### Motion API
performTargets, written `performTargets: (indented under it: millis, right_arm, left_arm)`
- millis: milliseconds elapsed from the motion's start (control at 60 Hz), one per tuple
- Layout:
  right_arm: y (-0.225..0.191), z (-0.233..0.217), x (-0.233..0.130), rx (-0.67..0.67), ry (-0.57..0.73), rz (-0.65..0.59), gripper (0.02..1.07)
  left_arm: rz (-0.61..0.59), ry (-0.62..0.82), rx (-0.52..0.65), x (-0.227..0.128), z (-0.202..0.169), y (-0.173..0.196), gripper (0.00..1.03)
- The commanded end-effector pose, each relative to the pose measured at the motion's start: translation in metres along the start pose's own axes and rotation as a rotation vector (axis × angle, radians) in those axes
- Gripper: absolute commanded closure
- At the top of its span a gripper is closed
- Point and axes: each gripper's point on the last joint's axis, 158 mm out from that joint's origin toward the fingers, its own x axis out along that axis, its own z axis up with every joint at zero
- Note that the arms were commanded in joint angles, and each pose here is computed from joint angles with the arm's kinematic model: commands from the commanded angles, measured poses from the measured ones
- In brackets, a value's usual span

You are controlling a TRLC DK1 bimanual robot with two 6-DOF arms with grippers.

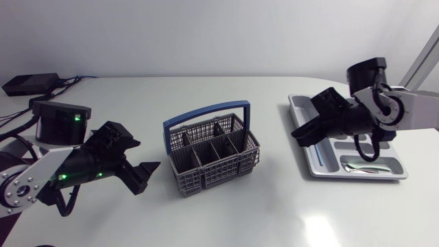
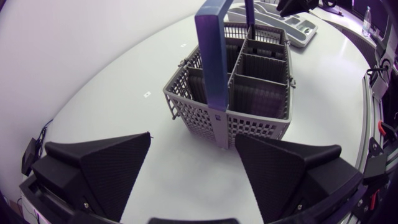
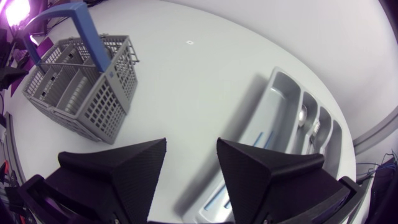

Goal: Unload the cutlery basket into the drawer organizer.

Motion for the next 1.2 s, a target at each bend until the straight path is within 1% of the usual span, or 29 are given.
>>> performTargets:
  millis: [0,100,200,383,550,683,900,1033,1183]
  right_arm:
    - [0.024,0.002,0.013,-0.009,0.008,0.026,0.46]
    - [0.052,0.014,0.033,-0.056,0.024,0.047,0.46]
    - [0.074,0.018,0.043,-0.085,0.045,0.078,0.46]
    - [0.105,0.017,0.041,-0.131,0.069,0.11,0.46]
    - [0.125,0.02,0.041,-0.166,0.075,0.116,0.46]
    - [0.137,0.029,0.041,-0.184,0.076,0.112,0.46]
    - [0.149,0.032,0.041,-0.201,0.082,0.094,0.46]
    - [0.142,0.032,0.047,-0.197,0.093,0.064,0.46]
    - [0.129,0.031,0.048,-0.181,0.097,0.042,0.46]
  left_arm:
    - [-0.011,0.022,-0.011,0.012,-0.004,-0.005,0.08]
    - [-0.013,0.031,-0.004,0.023,-0.002,-0.007,0.08]
    - [-0.02,0.024,-0.003,0.034,0.005,-0.007,0.08]
    - [-0.006,0.026,0.003,0.052,0.01,0.001,0.08]
    - [0.03,0.028,0.009,0.067,0.012,0.024,0.07]
    - [0.062,0.038,0.008,0.076,0.01,0.045,0.07]
    - [0.091,0.044,0.008,0.077,0.004,0.063,0.07]
    - [0.079,0.047,0.01,0.078,0.002,0.059,0.07]
    - [0.053,0.039,0.031,0.08,0.008,0.045,0.07]
